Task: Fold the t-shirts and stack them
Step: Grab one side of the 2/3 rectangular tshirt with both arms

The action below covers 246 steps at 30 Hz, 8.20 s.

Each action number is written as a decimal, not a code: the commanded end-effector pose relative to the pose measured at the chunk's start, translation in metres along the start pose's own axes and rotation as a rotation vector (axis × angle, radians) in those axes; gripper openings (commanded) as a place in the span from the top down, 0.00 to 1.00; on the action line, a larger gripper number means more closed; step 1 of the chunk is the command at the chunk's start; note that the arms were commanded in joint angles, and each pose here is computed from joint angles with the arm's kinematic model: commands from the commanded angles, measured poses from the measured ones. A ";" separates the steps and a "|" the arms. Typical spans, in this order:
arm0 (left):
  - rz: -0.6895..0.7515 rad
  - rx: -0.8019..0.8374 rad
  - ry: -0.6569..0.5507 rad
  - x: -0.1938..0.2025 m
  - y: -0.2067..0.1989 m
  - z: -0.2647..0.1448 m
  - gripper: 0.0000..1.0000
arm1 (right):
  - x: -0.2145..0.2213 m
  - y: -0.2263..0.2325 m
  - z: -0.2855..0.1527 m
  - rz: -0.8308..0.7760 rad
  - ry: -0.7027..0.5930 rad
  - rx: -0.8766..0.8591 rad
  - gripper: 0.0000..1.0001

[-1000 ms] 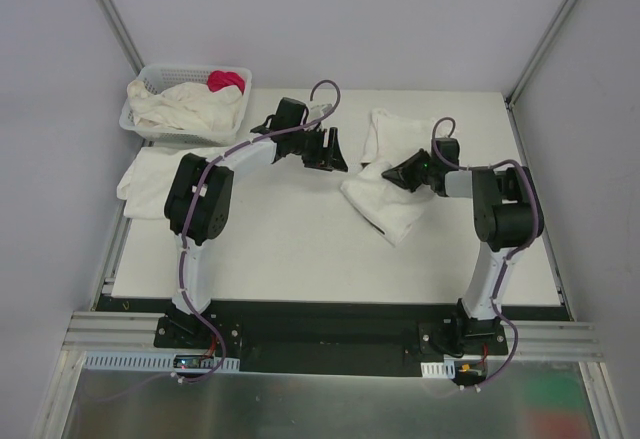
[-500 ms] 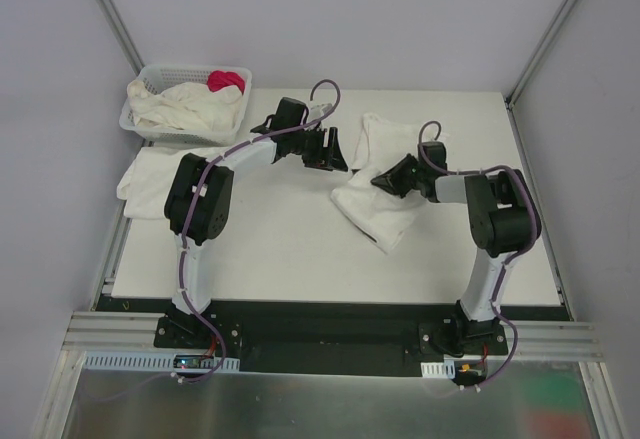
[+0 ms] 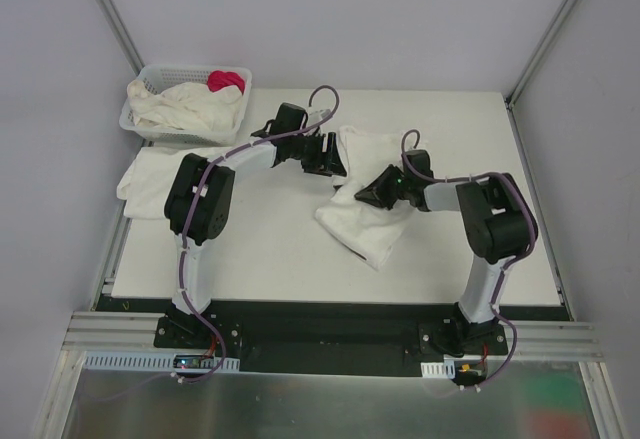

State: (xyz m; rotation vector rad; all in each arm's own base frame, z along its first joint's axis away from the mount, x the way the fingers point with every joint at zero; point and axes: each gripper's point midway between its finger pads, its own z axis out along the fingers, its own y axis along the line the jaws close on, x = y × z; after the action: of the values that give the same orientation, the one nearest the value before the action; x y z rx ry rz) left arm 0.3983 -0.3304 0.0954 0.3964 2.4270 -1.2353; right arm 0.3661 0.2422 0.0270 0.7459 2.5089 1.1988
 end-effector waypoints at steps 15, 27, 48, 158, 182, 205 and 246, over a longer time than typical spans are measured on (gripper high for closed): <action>0.087 0.079 -0.104 -0.029 -0.037 -0.017 0.41 | -0.091 0.081 -0.054 -0.257 -0.195 0.002 0.78; 0.162 0.098 -0.159 -0.044 -0.057 -0.036 0.41 | -0.119 0.046 0.028 -0.154 -0.108 0.077 0.78; 0.136 0.117 -0.184 -0.064 -0.052 -0.044 0.41 | -0.182 0.043 0.084 -0.089 -0.083 0.120 0.76; 0.104 0.144 0.125 0.033 0.048 0.000 0.97 | 0.034 -0.024 -0.090 -0.371 -0.030 0.102 0.49; 0.063 0.090 0.229 0.103 -0.015 -0.007 1.00 | 0.027 -0.023 -0.095 -0.348 -0.063 0.103 0.47; 0.106 0.142 0.252 0.114 -0.027 -0.012 0.90 | 0.020 -0.070 -0.127 -0.326 -0.174 0.246 0.41; 0.063 0.135 0.305 0.127 -0.008 0.005 0.90 | 0.024 -0.086 -0.094 -0.252 -0.144 0.195 0.77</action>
State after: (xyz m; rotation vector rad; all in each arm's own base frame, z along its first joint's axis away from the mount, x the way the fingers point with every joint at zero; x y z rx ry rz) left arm 0.2849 -0.3249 0.0355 0.6939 2.5877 -1.3812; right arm 0.2769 0.1471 0.0224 0.5200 2.5280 0.7903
